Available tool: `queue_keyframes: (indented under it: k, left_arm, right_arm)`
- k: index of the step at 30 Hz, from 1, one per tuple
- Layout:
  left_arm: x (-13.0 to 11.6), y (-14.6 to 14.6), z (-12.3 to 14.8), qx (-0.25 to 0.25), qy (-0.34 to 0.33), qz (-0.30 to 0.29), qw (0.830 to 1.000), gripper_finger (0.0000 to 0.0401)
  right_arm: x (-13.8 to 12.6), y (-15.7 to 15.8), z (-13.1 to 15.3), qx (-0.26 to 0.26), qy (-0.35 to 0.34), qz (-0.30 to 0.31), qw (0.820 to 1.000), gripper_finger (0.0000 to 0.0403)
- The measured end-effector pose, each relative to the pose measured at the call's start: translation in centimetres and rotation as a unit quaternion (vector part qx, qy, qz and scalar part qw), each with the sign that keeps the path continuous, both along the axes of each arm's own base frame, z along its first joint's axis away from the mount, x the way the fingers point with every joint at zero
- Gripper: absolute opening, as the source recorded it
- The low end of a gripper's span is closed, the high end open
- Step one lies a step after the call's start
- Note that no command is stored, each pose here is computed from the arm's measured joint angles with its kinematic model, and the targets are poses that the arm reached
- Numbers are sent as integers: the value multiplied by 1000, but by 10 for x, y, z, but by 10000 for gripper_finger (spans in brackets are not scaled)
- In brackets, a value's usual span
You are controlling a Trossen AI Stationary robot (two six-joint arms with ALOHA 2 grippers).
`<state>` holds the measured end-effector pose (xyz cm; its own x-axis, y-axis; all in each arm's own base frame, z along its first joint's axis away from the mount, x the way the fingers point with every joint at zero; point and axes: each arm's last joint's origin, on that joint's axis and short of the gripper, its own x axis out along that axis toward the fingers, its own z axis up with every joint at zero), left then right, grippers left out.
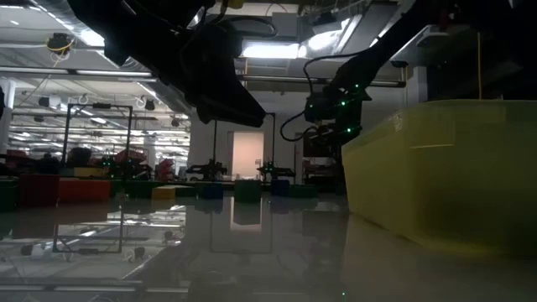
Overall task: Sort blocks by size
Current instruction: Put the small green game piece into the blue bin
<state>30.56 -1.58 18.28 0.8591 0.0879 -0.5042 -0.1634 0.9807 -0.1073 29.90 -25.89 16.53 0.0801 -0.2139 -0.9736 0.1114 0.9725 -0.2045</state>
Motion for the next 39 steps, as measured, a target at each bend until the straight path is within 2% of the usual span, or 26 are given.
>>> queue_keyframes:
  k: [13, 17, 21, 27, 39]
  left_arm:
    - [0, 0, 0, 0, 0, 0, 1000, 129]
    - [0, 0, 0, 0, 0, 0, 1000, 129]
    - [0, 0, 0, -2, 0, 1, 1000, 129]
    - [0, 0, 0, -2, 0, 1, 1000, 129]
    - [0, 0, 0, 1, 0, -1, 1000, 129]
  right_arm:
    - [1, 3, 0, 3, 6, 2, 1000, 84]
    - [1, 11, -1, 29, 21, 11, 999, 76]
    - [4, 29, -1, 81, 36, 32, 996, 72]
    - [14, 65, -1, 125, 80, 47, 988, 72]
    - [44, 128, -1, 121, 94, 97, 983, 72]
